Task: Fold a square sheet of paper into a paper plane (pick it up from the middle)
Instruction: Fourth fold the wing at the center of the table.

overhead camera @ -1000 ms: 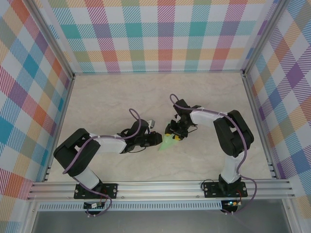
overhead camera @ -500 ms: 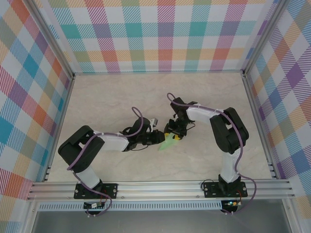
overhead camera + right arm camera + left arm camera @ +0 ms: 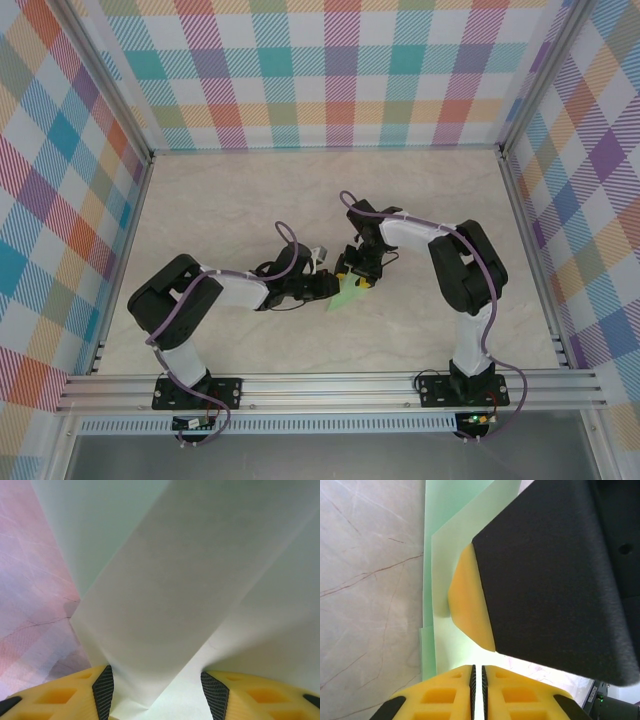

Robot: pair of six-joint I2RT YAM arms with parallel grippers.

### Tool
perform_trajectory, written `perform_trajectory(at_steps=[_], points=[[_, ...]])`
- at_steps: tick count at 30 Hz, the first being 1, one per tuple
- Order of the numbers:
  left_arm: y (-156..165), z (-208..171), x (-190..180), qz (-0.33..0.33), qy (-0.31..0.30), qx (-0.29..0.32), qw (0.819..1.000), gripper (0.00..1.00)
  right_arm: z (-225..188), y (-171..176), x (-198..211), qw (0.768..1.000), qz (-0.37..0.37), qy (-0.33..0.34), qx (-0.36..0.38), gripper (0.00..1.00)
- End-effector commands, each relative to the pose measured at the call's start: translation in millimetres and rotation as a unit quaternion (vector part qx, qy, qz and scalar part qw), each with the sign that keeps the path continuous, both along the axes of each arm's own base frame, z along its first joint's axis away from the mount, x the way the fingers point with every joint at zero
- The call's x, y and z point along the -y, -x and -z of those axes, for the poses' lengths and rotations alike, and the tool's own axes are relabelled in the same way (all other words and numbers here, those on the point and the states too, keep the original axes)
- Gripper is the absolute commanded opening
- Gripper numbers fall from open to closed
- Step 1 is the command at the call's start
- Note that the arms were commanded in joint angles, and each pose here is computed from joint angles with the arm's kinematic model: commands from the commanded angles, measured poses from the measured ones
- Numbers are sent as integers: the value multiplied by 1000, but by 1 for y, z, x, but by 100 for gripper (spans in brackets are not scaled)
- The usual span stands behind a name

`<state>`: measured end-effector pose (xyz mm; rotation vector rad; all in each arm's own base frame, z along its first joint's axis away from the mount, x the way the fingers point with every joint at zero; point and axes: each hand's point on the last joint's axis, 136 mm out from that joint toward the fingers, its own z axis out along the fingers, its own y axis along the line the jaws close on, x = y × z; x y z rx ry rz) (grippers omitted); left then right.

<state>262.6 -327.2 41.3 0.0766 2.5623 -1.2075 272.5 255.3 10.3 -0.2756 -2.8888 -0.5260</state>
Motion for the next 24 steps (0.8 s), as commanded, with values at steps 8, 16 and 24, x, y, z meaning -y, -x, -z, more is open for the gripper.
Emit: perform_trajectory(at_steps=[8, 16, 24], points=[[-2, 6, -3, 5, -21, -7, 1000, 13, 72, 30, 44, 991, -24, 123, -47, 54], [-3, 4, -4, 2, -22, -9, 1000, 12, 73, 28, 42, 991, -22, 122, -46, 51], [5, -21, 1, 10, 20, -16, 1000, 18, 76, 30, 44, 990, -21, 127, -51, 51]])
